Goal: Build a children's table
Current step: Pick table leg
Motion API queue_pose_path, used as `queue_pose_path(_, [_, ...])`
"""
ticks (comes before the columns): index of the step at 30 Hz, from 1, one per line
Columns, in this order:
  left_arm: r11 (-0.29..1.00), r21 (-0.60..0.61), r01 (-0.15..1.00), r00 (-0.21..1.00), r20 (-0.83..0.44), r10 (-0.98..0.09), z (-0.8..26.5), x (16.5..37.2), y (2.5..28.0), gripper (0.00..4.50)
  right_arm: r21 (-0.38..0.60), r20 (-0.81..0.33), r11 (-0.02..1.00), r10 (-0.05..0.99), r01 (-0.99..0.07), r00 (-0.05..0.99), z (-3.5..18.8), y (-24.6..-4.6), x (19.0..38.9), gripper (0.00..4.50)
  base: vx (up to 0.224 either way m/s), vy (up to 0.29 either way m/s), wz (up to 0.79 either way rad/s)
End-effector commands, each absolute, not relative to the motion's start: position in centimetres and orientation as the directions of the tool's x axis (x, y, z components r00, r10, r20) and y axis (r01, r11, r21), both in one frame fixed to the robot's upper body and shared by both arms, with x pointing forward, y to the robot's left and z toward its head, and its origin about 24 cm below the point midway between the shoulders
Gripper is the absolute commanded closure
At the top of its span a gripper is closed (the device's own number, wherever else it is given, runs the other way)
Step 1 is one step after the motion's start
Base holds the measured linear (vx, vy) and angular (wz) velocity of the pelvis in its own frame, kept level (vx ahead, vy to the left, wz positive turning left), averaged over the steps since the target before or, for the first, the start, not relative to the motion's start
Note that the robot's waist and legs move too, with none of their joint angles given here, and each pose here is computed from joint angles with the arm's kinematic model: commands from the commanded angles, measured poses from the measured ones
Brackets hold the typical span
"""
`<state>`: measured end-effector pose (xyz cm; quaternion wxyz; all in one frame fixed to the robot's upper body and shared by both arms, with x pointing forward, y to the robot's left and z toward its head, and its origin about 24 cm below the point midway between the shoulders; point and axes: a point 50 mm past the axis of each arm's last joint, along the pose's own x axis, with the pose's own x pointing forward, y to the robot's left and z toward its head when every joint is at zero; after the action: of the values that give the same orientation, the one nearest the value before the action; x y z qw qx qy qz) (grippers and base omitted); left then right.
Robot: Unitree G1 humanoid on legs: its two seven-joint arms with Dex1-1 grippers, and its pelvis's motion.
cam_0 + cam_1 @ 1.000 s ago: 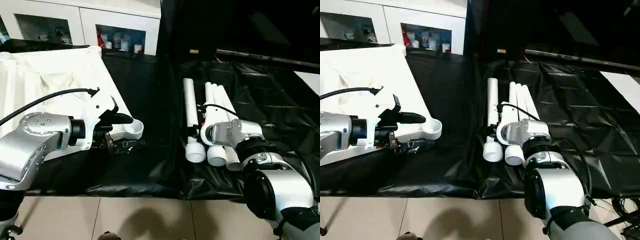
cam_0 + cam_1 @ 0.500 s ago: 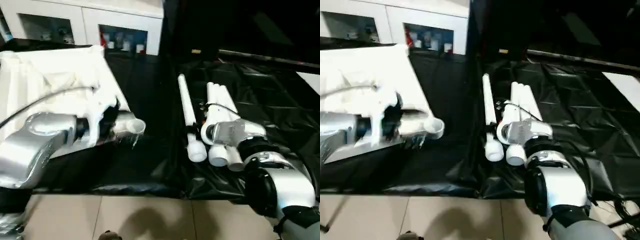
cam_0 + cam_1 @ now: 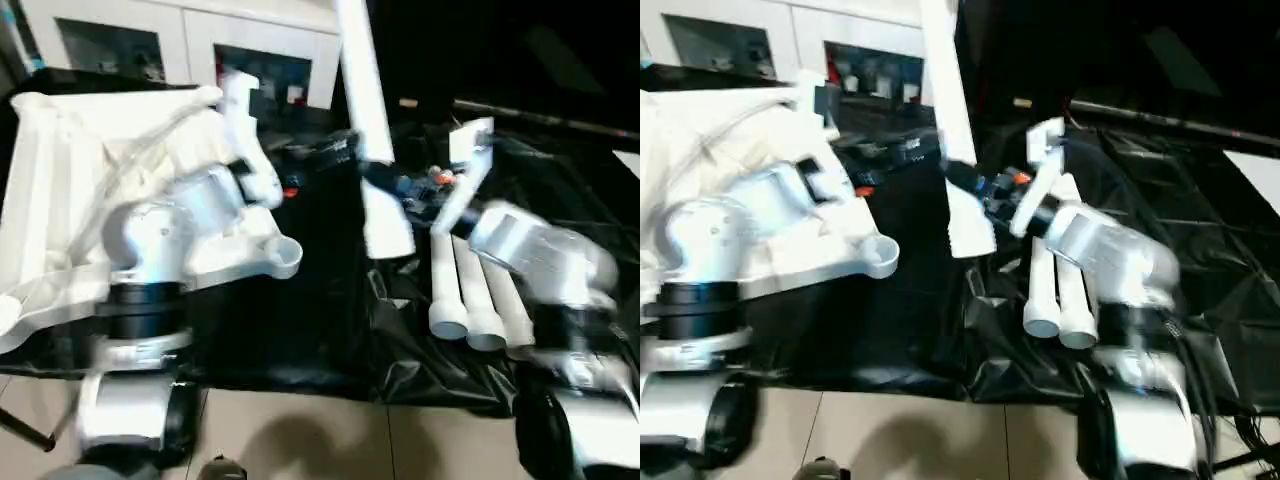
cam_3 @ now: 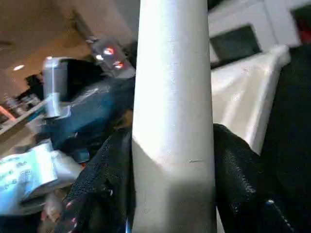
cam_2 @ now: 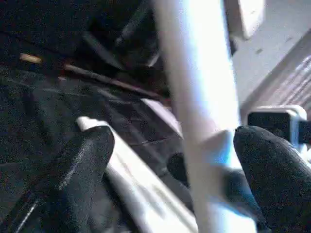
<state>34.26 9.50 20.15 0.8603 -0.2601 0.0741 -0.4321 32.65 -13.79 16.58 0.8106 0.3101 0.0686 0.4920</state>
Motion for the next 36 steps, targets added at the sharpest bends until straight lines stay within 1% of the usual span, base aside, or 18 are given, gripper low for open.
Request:
queue_pose_path(1, [0.422,-0.536,0.731,0.584,0.172,-0.793,22.0,34.2,8.7,0.0,0.527,0.243,0.276,0.858,-0.804,0.453,17.7,-14.0,31.6,2.64,0.0,0.0,0.0])
queue_pose_path(5, [0.378,-0.553,0.742,0.562,0.205,-0.802,22.7,34.1,8.2,0.0,0.515,0.227,0.277,0.869,-0.811,0.441,17.5,-13.9,31.2,2.64,0.0,0.0,0.0])
queue_pose_path(8, [0.349,-0.548,0.76,0.525,0.202,-0.827,22.8,33.6,7.5,0.0,0.481,0.161,0.342,0.871,-0.807,0.465,17.0,-13.6,31.2,2.64,0.0,0.0,0.0])
queue_pose_path(10, [0.355,-0.545,0.76,0.522,0.187,-0.832,22.6,33.5,7.3,0.0,0.469,0.147,0.364,0.866,-0.805,0.477,17.0,-13.5,31.3,2.64,0.0,0.0,0.0])
queue_pose_path(11, [0.402,-0.529,0.747,0.543,0.136,-0.829,22.1,33.6,7.3,0.0,0.438,0.108,0.433,0.845,-0.788,0.524,17.0,-13.4,31.7,2.64,0.0,0.0,0.0])
queue_pose_path(13, [0.435,-0.526,0.731,0.56,0.1,-0.822,21.7,33.7,7.4,0.0,0.4,0.073,0.493,0.823,-0.773,0.563,17.0,-13.3,32.0,2.64,0.0,0.0,0.0])
queue_pose_path(16, [0.5,-0.532,0.683,0.611,0.042,-0.791,21.2,33.9,7.7,0.0,0.267,-0.027,0.598,0.789,-0.756,0.614,16.9,-12.4,32.3,2.64,0.0,0.0,0.0])
queue_pose_path(17, [0.502,-0.532,0.682,0.613,0.04,-0.789,21.2,33.9,7.7,0.18,0.264,-0.029,0.6,0.788,-0.755,0.615,16.9,-12.4,32.3,2.64,0.0,0.0,0.0])
queue_pose_path(18, [0.527,-0.528,0.665,0.633,0.025,-0.774,21.1,33.9,7.9,0.29,0.24,-0.046,0.621,0.775,-0.746,0.63,17.0,-12.0,32.4,2.64,0.0,0.0,0.0])
queue_pose_path(19, [0.543,-0.531,0.651,0.652,0.025,-0.758,21.2,34.0,8.0,0.39,0.185,-0.071,0.663,0.745,-0.725,0.663,17.1,-11.5,32.6,2.64,0.0,0.0,0.0])
queue_pose_path(21, [0.539,-0.541,0.645,0.659,0.037,-0.751,21.3,34.0,8.0,0.49,0.179,-0.069,0.655,0.753,-0.734,0.655,17.3,-11.0,32.4,2.64,0.0,0.0,0.0])
queue_pose_path(22, [0.521,-0.559,0.645,0.658,0.059,-0.751,21.3,33.9,7.8,0.74,0.168,-0.064,0.639,0.767,-0.751,0.638,17.4,-10.2,32.0,2.64,0.0,0.0,0.0])
queue_pose_path(24, [0.522,-0.562,0.641,0.662,0.062,-0.747,21.2,33.9,7.7,0.81,0.153,-0.065,0.639,0.768,-0.754,0.637,17.5,-9.8,31.9,2.64,0.0,0.0,0.0])
queue_pose_path(26, [0.53,-0.565,0.633,0.673,0.062,-0.737,21.2,34.0,7.6,0.88,0.144,-0.068,0.647,0.761,-0.748,0.645,17.4,-9.7,32.0,2.64,0.0,0.0,0.0])
queue_pose_path(28, [0.544,-0.579,0.607,0.699,0.064,-0.712,21.4,34.3,7.7,1.16,0.129,-0.071,0.669,0.743,-0.732,0.666,17.3,-9.4,32.1,2.64,0.0,0.0,0.0])
queue_pose_path(31, [0.545,-0.603,0.582,0.722,0.075,-0.688,21.5,34.6,7.9,1.33,0.12,-0.07,0.68,0.732,-0.723,0.677,17.2,-9.2,32.2,2.64,0.0,0.0,0.0])
queue_pose_path(33, [0.543,-0.61,0.577,0.727,0.081,-0.682,21.5,34.7,7.9,1.61,0.115,-0.075,0.676,0.737,-0.728,0.672,17.0,-9.0,32.2,2.64,0.0,0.0,0.0])
queue_pose_path(36, [0.539,-0.619,0.572,0.73,0.086,-0.678,21.5,34.8,7.8,1.8,0.114,-0.075,0.666,0.746,-0.738,0.662,17.0,-8.7,32.1,2.64,0.0,0.0,0.0])
